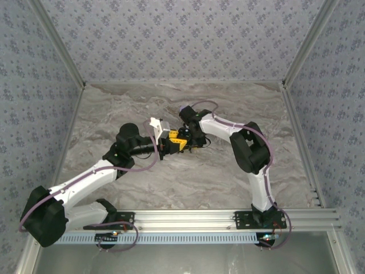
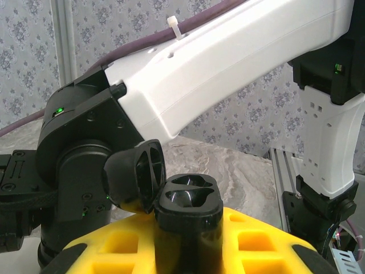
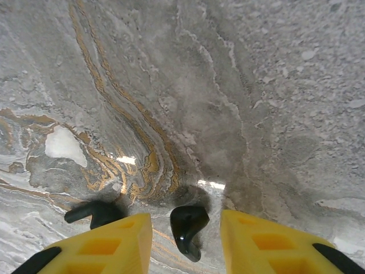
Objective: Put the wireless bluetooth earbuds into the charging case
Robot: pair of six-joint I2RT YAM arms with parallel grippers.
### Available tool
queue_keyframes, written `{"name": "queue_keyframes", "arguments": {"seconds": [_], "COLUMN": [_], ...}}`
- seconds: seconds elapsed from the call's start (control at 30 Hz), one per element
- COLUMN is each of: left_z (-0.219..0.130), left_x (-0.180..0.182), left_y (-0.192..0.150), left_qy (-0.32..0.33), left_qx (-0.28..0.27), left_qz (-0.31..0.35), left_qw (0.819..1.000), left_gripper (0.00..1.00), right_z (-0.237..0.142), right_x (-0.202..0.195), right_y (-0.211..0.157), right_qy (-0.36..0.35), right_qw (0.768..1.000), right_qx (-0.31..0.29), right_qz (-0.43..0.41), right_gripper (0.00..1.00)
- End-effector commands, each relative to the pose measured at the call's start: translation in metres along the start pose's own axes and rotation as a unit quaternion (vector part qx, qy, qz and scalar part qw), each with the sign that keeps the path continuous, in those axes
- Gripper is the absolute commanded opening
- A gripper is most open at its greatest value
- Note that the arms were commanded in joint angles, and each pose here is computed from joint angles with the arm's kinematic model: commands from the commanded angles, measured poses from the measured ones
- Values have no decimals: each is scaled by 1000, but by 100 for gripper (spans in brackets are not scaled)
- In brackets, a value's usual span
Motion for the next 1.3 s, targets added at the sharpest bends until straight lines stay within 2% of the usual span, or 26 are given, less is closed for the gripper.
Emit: {"name": "queue_keyframes", "arguments": {"seconds": [0.0, 0.97, 1.1, 1.27], "left_z": [-4, -6, -6, -6], "left_x": [-3, -5, -5, -5], "left_y": [8, 10, 10, 9], "left_qy": [-3, -4, -4, -3], "left_qx": [-15, -15, -14, -13], "left_qz": [17, 17, 16, 15], "left_qw": [1000, 1000, 1000, 1000], "left_gripper": [21, 21, 21, 21], "right_z": [1, 41, 39, 27], "right_x": [1, 1, 0, -9], "right_y": [-1, 0, -1, -3], "right_qy": [-22, -53, -55, -61], "right_qw": [1000, 998, 998, 998], "right_qx": [13, 40, 32, 22], "right_qz": [7, 23, 8, -11], "right_gripper": [37, 29, 24, 24]}}
Point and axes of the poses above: each hand's point on the last joint's axis, 136 mm out from that joint toward the fingers, its own z axis out along the fingers, its own x axis along the line the jaws close on, y = z × x, the point moved 8 cm from there along -z, back along the fingers, and after that the axes turned 5 degrees about -z, right-handed, at the moved point
